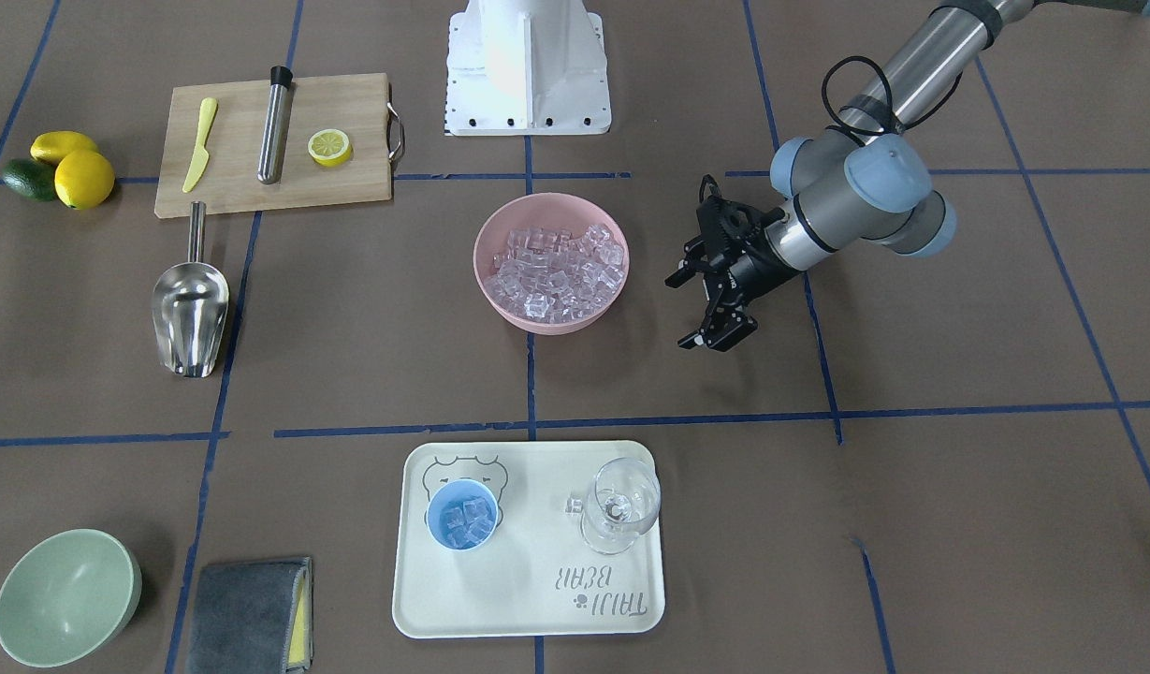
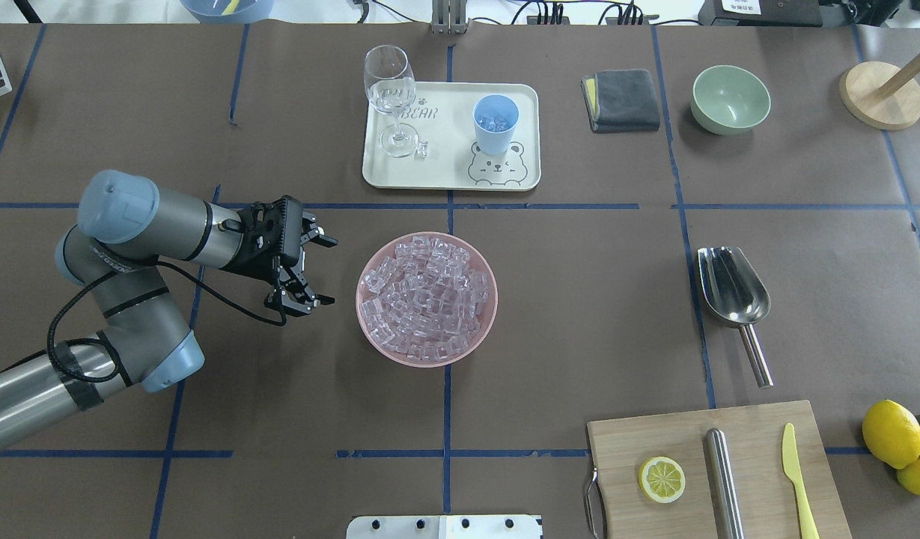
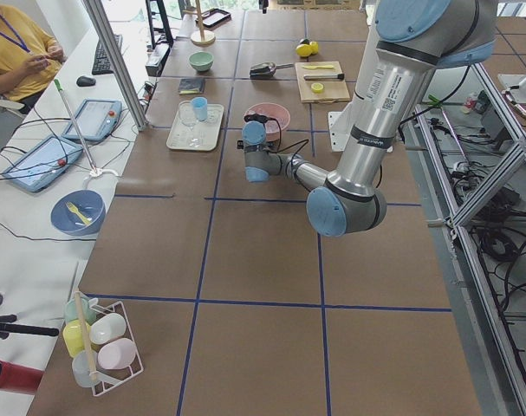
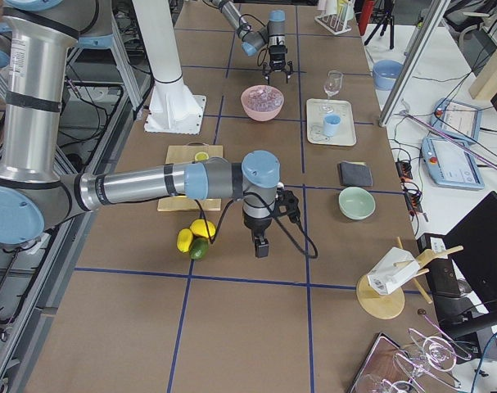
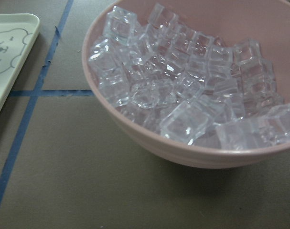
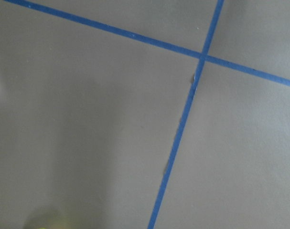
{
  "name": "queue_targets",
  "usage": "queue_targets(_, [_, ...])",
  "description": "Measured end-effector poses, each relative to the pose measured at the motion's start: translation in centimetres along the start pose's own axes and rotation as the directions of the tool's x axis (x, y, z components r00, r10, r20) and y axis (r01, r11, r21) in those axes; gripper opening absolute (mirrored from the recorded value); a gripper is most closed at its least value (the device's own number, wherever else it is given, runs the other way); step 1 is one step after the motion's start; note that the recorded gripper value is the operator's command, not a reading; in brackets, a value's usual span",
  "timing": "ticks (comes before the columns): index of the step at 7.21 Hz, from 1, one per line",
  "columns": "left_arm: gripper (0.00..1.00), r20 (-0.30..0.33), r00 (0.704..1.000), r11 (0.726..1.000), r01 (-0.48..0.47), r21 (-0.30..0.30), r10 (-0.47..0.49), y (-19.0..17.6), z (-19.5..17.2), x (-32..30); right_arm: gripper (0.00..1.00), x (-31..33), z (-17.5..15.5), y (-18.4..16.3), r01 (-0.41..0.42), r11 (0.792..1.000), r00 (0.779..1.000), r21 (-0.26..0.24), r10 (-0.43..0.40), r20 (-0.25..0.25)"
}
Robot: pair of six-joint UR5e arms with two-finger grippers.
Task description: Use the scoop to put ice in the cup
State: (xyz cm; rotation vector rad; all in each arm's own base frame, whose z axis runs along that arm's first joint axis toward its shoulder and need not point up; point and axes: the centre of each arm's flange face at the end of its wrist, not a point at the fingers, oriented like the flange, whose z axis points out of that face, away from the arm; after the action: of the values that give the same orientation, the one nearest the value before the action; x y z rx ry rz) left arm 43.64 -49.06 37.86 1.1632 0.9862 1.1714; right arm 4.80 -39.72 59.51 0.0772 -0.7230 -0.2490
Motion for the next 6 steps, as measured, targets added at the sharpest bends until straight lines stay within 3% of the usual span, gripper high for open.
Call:
queue_targets(2, [1.0,0.132,0.991,0.998,0.042,-0.046,-0.035,3.4,-3.2,-3.2,1.0,1.9,0.8,3.2,-0.043,0.999,0.999,-0.018,0.044,0.012])
queue_targets(4, [1.0,0.229,0.966,0.981,0.149,-0.12,-0.119,9.8,-10.6,-7.9,1.0,2.6,1.2,4.0,-0.064,0.998,0.998,-0.024,0.064,0.014])
queue_targets(6, [1.0,0.268,0.918,0.92,0.346,-0.186,-0.291,14.8,-21.4,-13.6,1.0,3.0,1.5,4.0,-0.072,0.997,0.997,-0.031,0.073,0.017])
